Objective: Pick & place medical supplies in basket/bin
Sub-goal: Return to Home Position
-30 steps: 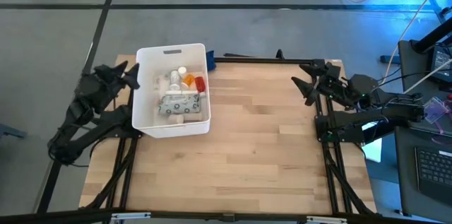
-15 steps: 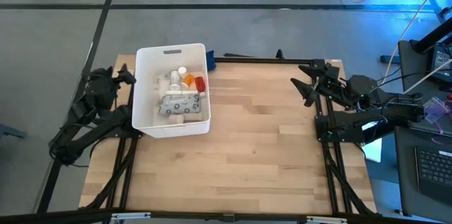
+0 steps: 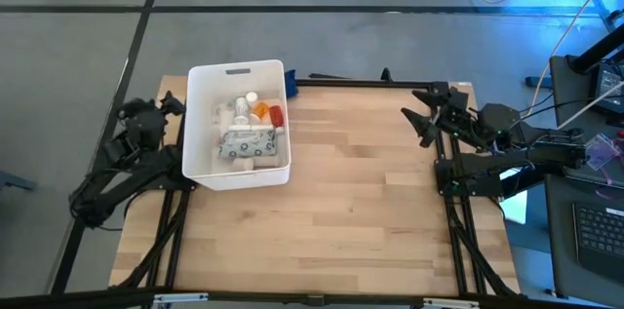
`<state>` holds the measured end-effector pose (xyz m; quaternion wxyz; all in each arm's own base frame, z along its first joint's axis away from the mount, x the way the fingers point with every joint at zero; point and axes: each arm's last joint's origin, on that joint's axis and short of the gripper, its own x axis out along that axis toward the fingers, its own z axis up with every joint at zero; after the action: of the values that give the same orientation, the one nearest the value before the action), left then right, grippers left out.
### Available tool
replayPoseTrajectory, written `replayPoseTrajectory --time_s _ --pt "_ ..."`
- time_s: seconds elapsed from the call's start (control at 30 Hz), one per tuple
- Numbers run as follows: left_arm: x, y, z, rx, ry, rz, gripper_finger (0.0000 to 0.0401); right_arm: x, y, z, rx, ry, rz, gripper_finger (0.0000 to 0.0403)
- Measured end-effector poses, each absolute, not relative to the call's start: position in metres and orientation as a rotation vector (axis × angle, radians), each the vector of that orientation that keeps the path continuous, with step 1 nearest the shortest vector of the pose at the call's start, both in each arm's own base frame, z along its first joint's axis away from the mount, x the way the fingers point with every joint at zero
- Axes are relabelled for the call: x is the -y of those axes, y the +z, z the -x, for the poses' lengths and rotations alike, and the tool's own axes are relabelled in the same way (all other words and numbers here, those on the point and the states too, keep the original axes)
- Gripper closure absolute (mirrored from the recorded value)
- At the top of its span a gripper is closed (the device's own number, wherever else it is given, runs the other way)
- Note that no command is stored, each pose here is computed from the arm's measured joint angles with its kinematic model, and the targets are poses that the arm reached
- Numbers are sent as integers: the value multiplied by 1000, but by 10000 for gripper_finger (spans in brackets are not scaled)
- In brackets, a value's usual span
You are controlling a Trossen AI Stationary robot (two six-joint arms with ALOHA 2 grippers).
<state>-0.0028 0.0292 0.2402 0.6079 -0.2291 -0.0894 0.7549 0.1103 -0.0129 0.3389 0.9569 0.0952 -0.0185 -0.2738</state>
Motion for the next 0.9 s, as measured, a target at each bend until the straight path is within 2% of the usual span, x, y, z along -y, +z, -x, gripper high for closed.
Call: replayPoseTrajectory --time_s 0.5,0.57,0.67,0.77,0.9 --pt "-42 199 -8 324 1955 511 91 13 339 -110 47 -572 -220 66" --pt "-43 189 -9 276 1971 507 91 13 339 -110 47 -572 -220 66" --pt "-45 185 -11 274 1944 547 92 13 339 -110 47 -573 -222 66" --pt "-46 172 -15 169 1900 584 93 13 339 -110 48 -573 -222 66" --pt "-52 166 -25 84 1759 615 91 13 339 -110 48 -573 -222 66"
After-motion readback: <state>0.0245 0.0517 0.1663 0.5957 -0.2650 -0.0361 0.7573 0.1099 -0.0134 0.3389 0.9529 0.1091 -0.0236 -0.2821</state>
